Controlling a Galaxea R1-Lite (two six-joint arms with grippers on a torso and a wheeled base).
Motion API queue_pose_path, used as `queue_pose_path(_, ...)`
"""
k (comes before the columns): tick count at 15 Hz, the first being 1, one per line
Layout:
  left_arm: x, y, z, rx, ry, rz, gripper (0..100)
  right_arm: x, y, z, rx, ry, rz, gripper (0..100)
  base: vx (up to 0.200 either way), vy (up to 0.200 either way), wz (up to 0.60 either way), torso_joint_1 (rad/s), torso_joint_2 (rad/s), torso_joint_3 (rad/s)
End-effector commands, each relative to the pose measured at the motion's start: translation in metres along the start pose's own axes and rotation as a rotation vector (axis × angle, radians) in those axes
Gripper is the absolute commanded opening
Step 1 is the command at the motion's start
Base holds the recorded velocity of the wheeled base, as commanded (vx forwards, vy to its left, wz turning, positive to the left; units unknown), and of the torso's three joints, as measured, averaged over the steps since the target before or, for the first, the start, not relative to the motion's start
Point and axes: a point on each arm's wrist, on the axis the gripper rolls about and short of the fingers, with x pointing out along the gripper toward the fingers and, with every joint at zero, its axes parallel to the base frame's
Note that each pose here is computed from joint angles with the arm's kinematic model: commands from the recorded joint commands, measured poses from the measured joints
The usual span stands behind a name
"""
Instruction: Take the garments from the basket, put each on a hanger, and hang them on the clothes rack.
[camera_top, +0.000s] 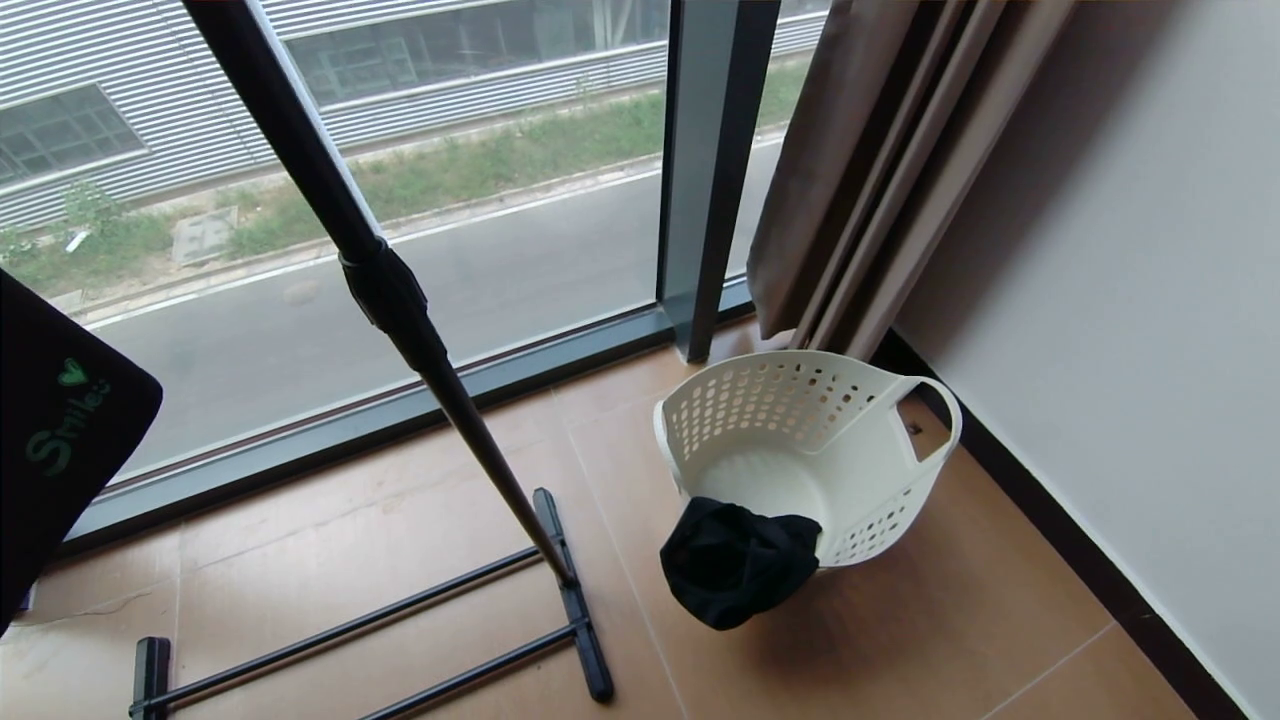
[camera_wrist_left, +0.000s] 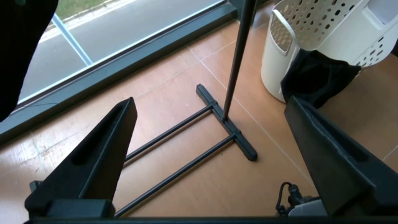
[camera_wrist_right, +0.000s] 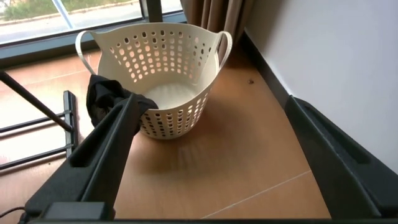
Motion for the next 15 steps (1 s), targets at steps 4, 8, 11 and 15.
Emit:
queue_pose_path(4, 0.000, 0.000, 0.000, 0.063, -0.002, -0.002, 100, 0.017, 0.000, 0.003, -0.088, 0.219, 0.010, 100, 0.000, 0.000, 0.00, 0.001, 0.00, -0.041)
queue_pose_path(8, 0.000, 0.000, 0.000, 0.077, -0.002, -0.002, 100, 0.042, 0.004, 0.001, -0.157, 0.529, 0.249, 100, 0.000, 0.000, 0.00, 0.000, 0.00, 0.000)
queue_pose_path(11, 0.000, 0.000, 0.000, 0.074, -0.003, 0.001, 100, 0.047, 0.009, -0.001, -0.208, 0.590, 0.386, 100, 0.000, 0.000, 0.00, 0.000, 0.00, 0.000)
queue_pose_path(15, 0.000, 0.000, 0.000, 0.065, -0.005, 0.001, 100, 0.086, 0.020, 0.069, -0.121, 0.472, 0.329, 100, 0.000, 0.000, 0.00, 0.000, 0.00, 0.000)
